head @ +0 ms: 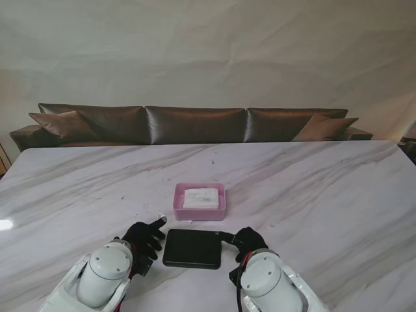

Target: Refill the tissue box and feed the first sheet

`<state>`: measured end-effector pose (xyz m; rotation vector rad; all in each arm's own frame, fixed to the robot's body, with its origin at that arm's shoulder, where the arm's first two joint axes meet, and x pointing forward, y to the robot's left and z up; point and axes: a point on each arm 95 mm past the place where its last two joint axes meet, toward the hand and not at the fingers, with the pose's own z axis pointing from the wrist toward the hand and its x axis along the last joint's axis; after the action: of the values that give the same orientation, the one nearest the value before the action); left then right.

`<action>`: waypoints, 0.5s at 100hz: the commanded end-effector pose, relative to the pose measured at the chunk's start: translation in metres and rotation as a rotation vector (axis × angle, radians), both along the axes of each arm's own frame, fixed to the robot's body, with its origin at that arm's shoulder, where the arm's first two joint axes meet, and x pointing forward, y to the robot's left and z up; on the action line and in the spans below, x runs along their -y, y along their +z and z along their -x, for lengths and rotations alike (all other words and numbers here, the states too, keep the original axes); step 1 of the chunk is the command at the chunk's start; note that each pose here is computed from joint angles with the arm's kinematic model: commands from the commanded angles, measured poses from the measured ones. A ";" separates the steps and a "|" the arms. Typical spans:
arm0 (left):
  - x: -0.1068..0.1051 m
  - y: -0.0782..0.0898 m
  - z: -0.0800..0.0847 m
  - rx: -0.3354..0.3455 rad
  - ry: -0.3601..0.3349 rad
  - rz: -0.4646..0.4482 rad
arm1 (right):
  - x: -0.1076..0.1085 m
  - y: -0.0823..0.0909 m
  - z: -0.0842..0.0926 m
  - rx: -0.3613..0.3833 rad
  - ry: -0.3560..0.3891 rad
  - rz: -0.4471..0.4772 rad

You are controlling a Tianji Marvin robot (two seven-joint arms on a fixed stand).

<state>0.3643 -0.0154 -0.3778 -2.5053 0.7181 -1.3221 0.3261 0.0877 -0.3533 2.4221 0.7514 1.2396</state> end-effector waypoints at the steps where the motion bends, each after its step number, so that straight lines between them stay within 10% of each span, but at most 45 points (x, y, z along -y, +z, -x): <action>1: -0.003 -0.016 0.008 -0.048 -0.002 0.017 | 0.000 0.001 -0.003 -0.018 -0.025 -0.041; 50: -0.005 -0.025 0.003 -0.082 -0.015 0.111 | 0.004 -0.001 -0.015 -0.167 -0.142 -0.220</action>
<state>0.3731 -0.0113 -0.3803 -2.5973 0.6702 -1.3907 0.3397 0.0802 -0.3508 2.6975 0.5131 1.1365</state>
